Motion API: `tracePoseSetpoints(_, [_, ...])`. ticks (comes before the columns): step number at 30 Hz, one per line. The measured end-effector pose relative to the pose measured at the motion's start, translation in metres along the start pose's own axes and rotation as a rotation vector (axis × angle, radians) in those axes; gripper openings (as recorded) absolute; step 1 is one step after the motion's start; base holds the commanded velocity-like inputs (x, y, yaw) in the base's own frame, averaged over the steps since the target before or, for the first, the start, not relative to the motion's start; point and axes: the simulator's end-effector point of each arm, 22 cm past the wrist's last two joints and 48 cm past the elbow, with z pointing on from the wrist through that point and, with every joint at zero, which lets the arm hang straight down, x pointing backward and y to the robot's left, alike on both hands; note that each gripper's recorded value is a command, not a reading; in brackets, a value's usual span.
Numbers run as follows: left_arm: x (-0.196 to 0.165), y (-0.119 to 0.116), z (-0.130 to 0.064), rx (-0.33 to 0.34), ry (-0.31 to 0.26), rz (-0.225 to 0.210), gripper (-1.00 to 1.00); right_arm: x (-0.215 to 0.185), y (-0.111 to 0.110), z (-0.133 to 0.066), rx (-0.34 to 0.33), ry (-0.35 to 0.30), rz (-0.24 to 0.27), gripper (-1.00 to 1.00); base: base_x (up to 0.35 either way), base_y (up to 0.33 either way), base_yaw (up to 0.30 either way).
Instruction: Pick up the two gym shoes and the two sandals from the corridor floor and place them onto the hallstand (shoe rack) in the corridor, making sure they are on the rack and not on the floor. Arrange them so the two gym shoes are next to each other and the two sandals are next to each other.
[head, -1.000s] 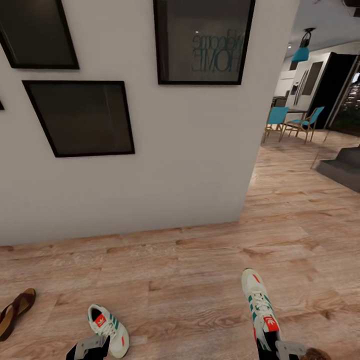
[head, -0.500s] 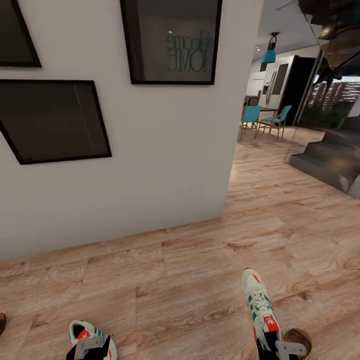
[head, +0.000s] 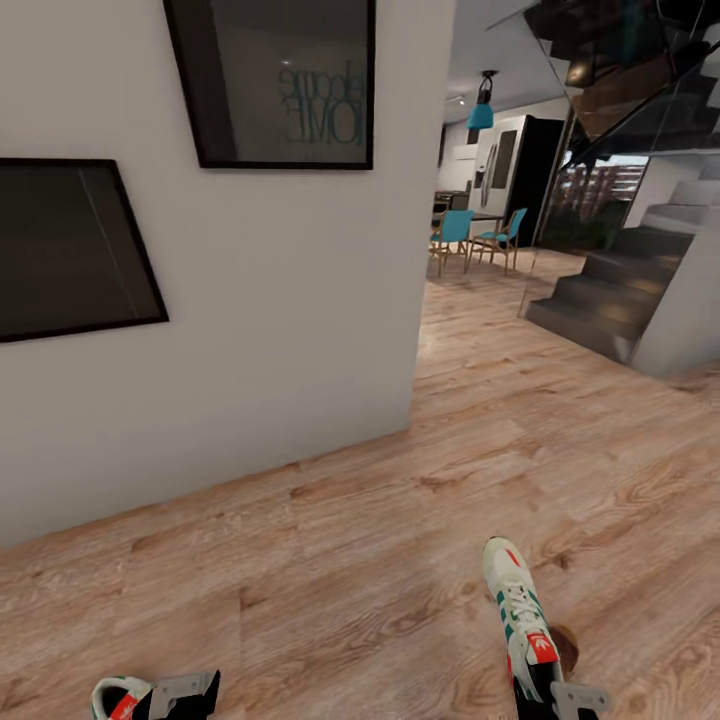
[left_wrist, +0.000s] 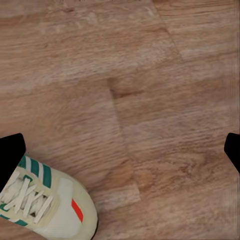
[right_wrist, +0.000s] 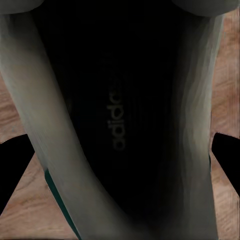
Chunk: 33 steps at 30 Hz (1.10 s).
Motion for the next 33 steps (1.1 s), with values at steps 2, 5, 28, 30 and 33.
tracePoseSetpoints(2, [-0.0002, 0.0000, 0.0000, 0.000, 0.000, 0.000, 1.00, -0.0002, 0.0000, 0.0000, 0.000, 0.000, 0.000, -1.00, 0.000, 0.000, -0.283])
tracePoseSetpoints(5, [-0.0008, -0.0001, 0.0000, 0.000, -0.002, 0.000, 1.00, -0.0007, -0.0001, -0.0001, 0.000, -0.001, 0.000, -1.00, 0.000, 0.000, -0.287])
tracePoseSetpoints(28, [-0.0074, -0.0018, -0.0005, 0.003, -0.016, -0.001, 1.00, -0.0077, -0.0001, -0.0004, 0.000, -0.017, 0.003, -1.00, 0.096, -0.011, -0.287])
tracePoseSetpoints(30, [-0.0075, -0.0021, -0.0004, 0.004, -0.016, 0.000, 1.00, -0.0076, 0.0000, -0.0004, -0.001, -0.016, 0.003, -1.00, 0.294, -0.129, -0.299])
tracePoseSetpoints(33, [-0.0074, -0.0022, -0.0004, 0.004, -0.016, 0.000, 1.00, -0.0078, -0.0001, -0.0003, 0.000, -0.017, 0.003, -1.00, 0.287, -0.140, -0.300])
